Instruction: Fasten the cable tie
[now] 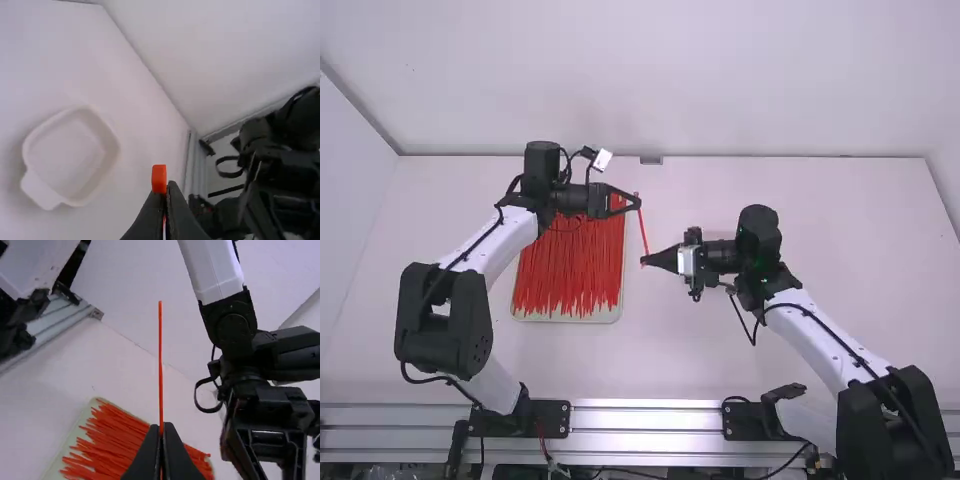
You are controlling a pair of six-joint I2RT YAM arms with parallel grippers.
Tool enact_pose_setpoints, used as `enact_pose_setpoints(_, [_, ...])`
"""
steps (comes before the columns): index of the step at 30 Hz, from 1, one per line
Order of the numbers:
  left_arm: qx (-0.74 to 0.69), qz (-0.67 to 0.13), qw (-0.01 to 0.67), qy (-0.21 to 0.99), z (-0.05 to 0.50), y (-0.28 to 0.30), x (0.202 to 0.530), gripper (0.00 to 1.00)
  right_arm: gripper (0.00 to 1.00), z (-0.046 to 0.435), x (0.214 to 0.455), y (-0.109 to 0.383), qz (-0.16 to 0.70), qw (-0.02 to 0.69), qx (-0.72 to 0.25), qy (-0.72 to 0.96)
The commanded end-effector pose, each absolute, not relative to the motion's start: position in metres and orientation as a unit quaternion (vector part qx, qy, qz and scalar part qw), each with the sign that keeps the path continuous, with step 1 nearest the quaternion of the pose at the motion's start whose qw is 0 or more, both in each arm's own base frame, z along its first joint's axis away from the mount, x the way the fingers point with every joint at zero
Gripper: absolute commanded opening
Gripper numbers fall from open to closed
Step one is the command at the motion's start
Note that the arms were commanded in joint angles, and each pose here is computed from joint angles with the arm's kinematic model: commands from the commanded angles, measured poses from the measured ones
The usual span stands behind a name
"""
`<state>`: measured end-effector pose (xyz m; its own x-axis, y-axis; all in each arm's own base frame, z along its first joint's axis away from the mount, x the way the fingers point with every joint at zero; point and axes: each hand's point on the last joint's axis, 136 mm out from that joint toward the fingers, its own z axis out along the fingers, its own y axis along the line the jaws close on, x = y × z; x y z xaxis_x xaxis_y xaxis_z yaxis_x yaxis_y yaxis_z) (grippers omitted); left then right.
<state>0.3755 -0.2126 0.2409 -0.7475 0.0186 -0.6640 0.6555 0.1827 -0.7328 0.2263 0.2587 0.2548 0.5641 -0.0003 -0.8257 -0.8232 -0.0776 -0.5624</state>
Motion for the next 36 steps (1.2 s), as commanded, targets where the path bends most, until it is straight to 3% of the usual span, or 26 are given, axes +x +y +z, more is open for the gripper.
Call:
enact_pose_setpoints(1, [0.306,-0.576,0.316,0.689,0.247,-0.216,0.368,0.02,0.00,0.254,0.217,0.258,0.401,0.566,-0.632,0.345])
enact_pose_setpoints(5, [0.324,-0.567,0.332,0.681,0.246,-0.216,0.368,0.02,0.00,0.264,0.221,0.258,0.449,0.538,-0.592,0.398])
enact_pose_setpoints(12, [0.378,-0.539,0.375,0.653,0.246,-0.217,0.367,0.02,0.00,0.278,0.280,0.245,0.515,0.494,-0.361,0.601])
enact_pose_setpoints(25, [0.426,-0.454,0.444,0.645,0.240,-0.224,0.386,0.02,0.00,0.253,0.280,0.264,0.575,0.369,-0.213,0.698])
enact_pose_setpoints(36, [0.541,-0.416,0.515,0.519,0.255,-0.225,0.370,0.02,0.00,0.234,0.273,0.269,0.586,0.304,-0.167,0.733])
